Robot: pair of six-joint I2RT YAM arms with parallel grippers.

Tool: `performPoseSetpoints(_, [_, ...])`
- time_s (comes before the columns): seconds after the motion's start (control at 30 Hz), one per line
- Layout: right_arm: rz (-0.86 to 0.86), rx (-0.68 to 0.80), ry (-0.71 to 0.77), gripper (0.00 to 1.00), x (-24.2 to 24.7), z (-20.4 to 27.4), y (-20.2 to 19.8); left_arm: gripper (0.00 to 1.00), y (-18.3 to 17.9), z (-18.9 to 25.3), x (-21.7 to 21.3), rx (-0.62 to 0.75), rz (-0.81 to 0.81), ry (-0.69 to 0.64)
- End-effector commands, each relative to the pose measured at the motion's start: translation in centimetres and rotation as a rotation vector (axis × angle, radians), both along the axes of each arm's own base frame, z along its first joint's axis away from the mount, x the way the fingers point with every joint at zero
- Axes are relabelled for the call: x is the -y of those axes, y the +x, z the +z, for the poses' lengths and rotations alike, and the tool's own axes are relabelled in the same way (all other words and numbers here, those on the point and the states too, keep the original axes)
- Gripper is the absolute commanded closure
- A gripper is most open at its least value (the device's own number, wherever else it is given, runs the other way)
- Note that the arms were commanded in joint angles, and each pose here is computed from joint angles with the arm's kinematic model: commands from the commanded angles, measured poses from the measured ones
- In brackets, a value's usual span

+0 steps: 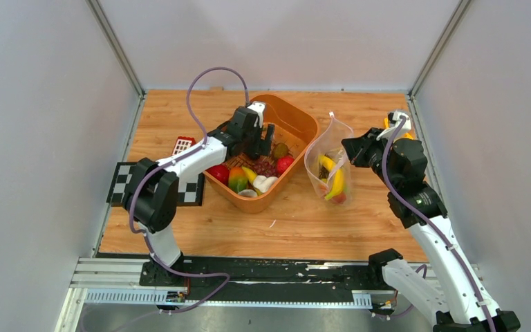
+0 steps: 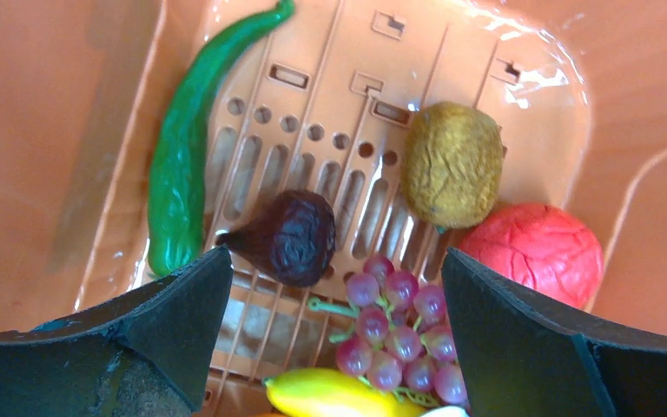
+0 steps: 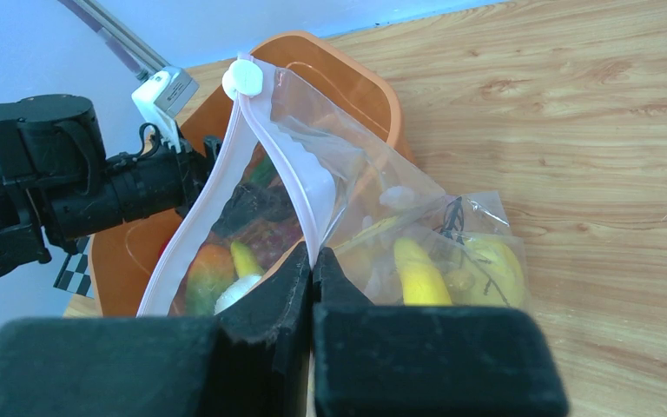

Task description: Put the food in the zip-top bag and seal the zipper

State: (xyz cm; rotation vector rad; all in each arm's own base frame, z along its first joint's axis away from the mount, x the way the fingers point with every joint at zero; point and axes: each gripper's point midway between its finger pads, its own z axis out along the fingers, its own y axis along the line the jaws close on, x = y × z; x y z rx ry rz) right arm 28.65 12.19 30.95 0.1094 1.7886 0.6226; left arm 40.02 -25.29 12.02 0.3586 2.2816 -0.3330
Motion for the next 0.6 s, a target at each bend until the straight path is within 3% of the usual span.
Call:
performPoseSetpoints(0.0, [0.000,0.064,0.018,1.00,-0.1,2.0,0.2,0.05,2.1,0.3,-0.1,0.032,0.038,0.045])
performPoseSetpoints(0.27, [0.004,0.061,0.011,1.00,-0.2,1.9,0.4,0.10,2.4,-3.2,-0.8,-0.023,0.067,0.121])
performPoseSetpoints(0.57, [0.007,0.053,0.010,1.00,-0.3,1.5,0.4,0.40,2.0,-4.8,-0.3,-0.061,0.038,0.114])
